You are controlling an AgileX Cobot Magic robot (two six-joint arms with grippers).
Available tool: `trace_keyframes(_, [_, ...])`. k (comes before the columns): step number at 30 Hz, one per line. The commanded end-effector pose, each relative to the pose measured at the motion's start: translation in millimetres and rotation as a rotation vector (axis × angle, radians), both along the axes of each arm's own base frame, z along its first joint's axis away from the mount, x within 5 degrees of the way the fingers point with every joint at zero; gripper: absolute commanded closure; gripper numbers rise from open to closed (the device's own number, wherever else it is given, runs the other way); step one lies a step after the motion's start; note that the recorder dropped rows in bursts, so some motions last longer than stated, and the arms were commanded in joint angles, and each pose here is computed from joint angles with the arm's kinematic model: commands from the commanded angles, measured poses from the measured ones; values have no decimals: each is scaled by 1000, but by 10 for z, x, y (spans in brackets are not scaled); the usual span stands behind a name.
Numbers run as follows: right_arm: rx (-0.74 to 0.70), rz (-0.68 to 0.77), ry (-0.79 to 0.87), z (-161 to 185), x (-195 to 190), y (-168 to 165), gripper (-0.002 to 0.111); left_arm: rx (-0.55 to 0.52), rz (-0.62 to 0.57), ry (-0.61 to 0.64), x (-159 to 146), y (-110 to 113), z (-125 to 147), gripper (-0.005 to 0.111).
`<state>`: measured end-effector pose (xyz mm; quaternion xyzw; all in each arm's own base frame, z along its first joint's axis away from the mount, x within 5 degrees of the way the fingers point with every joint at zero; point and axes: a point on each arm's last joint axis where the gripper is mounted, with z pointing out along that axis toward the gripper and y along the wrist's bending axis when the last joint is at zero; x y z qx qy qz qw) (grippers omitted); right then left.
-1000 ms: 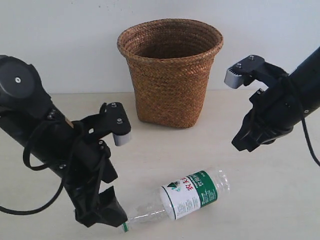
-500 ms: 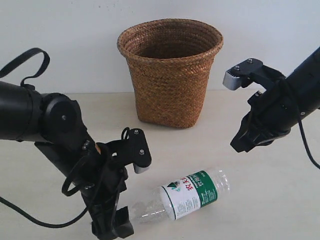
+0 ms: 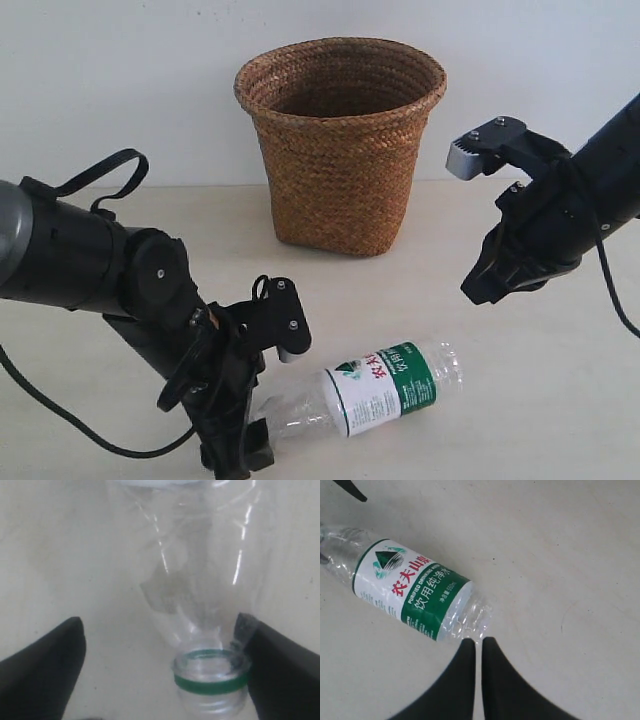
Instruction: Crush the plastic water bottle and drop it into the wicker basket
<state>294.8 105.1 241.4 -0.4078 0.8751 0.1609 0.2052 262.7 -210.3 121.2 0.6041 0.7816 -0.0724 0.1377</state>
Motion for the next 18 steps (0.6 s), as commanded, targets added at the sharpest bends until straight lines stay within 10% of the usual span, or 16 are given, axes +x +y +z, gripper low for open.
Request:
trace_keyframes(1, [7,-1,-12,29,8,11,108,-24,16,-47,45,-37,17,52])
trace_keyframes(7, [7,-4,-18,31,14,11,108,25,-122,-19,-14,-10,0,103])
trace_keyframes(18, [220,-118,195,216,-29,168,108,58,-175,-21,-23,14,-7,103])
